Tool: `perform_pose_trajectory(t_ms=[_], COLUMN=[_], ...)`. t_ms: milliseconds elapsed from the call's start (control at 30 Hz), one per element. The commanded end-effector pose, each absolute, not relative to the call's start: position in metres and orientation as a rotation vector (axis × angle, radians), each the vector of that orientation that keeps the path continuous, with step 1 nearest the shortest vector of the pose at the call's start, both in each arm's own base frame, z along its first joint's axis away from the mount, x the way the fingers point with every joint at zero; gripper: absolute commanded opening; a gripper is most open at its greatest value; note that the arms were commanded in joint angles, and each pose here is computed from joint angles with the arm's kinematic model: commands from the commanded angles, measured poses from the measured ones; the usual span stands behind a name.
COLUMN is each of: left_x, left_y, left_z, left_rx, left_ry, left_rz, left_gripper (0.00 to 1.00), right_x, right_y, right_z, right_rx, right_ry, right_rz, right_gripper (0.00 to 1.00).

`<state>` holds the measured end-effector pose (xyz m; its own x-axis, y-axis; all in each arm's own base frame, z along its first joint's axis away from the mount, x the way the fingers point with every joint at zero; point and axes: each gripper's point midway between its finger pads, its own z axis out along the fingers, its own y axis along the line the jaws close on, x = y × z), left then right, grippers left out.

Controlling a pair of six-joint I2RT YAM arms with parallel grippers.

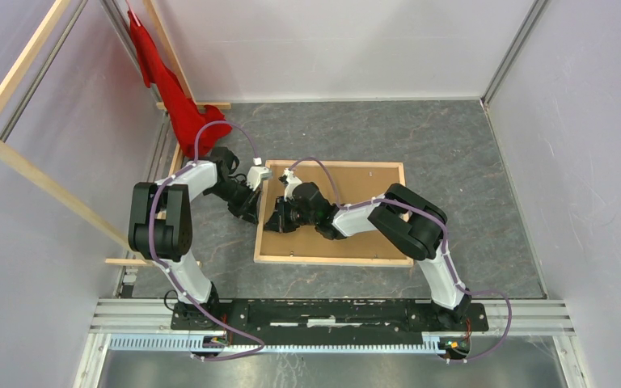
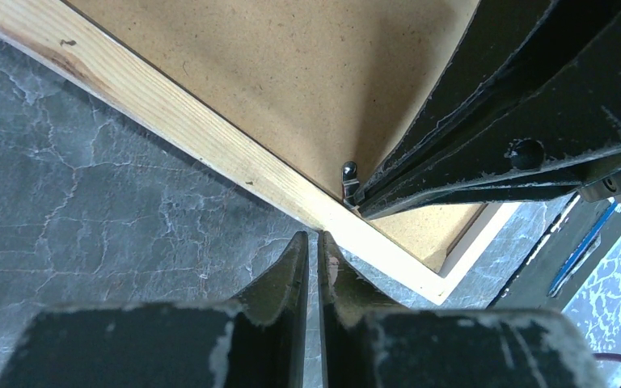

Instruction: Put the photo into the frame

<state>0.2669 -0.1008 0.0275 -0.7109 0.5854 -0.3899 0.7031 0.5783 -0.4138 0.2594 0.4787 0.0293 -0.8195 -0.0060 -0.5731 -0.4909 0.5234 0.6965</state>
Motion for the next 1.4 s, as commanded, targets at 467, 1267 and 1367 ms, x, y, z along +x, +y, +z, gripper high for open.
perform_pose_trajectory(t_ms=[467, 1267, 1367], left_x=[0.267, 0.262, 0.262], left_y=[-0.09, -0.106, -0.107], left_z=[0.028, 0.029, 0.029], left_rx=[1.185, 1.139, 1.135], left_ry=[2.563, 2.546, 2.546], left_rz=[-0.712, -0.858, -0.865], left_gripper=[0.15, 0.17, 0.17], right_x=[0.288, 0.262, 0.263], right_y=[0.376, 0.48, 0.48], right_z=[0.127, 0.048, 0.043], right_rx=[-0.222, -0.333, -0.329], right_ry=[2.004, 2.21, 2.225], right_rz=[1.192, 1.206, 1.192], right_gripper=[0.56, 0.12, 0.11])
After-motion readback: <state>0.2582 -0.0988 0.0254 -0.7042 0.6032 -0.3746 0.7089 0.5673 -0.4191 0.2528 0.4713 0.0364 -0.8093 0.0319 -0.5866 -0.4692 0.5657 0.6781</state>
